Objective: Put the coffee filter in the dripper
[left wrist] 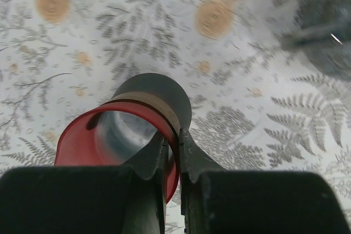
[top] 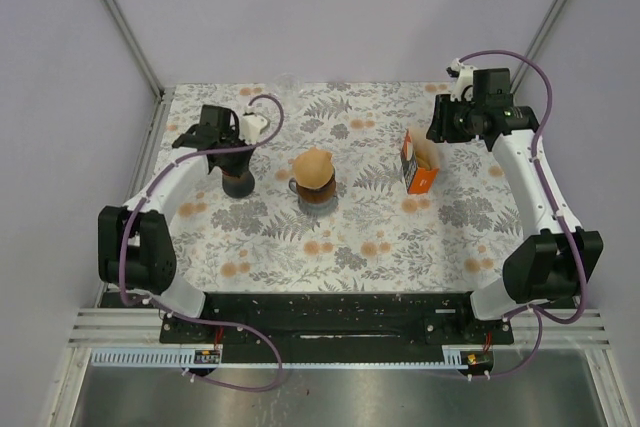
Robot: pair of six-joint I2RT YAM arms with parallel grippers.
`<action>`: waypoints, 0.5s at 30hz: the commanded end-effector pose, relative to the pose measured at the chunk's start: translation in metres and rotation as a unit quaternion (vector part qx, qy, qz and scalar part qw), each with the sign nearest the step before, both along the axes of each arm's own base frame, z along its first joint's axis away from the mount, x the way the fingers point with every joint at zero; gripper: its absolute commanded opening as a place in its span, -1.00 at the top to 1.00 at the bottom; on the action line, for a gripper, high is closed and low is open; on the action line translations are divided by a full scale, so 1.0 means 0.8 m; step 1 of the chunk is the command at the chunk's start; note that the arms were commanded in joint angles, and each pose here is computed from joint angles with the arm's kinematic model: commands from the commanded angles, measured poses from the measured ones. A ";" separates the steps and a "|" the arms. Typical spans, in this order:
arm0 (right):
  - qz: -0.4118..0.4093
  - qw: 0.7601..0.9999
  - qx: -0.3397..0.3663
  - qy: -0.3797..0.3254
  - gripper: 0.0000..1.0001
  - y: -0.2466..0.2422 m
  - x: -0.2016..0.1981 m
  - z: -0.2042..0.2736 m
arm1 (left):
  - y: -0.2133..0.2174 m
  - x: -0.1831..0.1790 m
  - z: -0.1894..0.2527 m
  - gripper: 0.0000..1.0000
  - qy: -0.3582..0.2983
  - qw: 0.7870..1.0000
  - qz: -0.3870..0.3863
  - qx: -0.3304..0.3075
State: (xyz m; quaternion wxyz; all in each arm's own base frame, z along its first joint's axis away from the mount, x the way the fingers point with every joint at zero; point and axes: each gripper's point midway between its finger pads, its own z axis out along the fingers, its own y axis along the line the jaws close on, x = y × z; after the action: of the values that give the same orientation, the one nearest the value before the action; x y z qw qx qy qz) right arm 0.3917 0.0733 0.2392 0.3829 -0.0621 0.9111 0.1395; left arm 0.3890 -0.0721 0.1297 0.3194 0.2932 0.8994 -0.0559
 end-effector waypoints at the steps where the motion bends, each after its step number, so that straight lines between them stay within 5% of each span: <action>1: 0.012 0.999 0.017 -0.027 0.08 0.010 -0.010 0.026 | -0.034 -0.017 0.030 1.00 -0.098 0.993 -0.070 0.005; 15: 0.019 0.999 0.020 -0.027 0.06 0.015 -0.015 0.026 | -0.073 -0.071 -0.008 1.00 -0.054 0.988 -0.142 -0.039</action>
State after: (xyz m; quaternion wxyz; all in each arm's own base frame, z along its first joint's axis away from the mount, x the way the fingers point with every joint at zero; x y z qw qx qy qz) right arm 0.3846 0.0786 0.2456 0.3882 -0.0694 0.9064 0.1517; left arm 0.3297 -0.1104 0.1134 0.3426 0.3785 0.8553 -0.0887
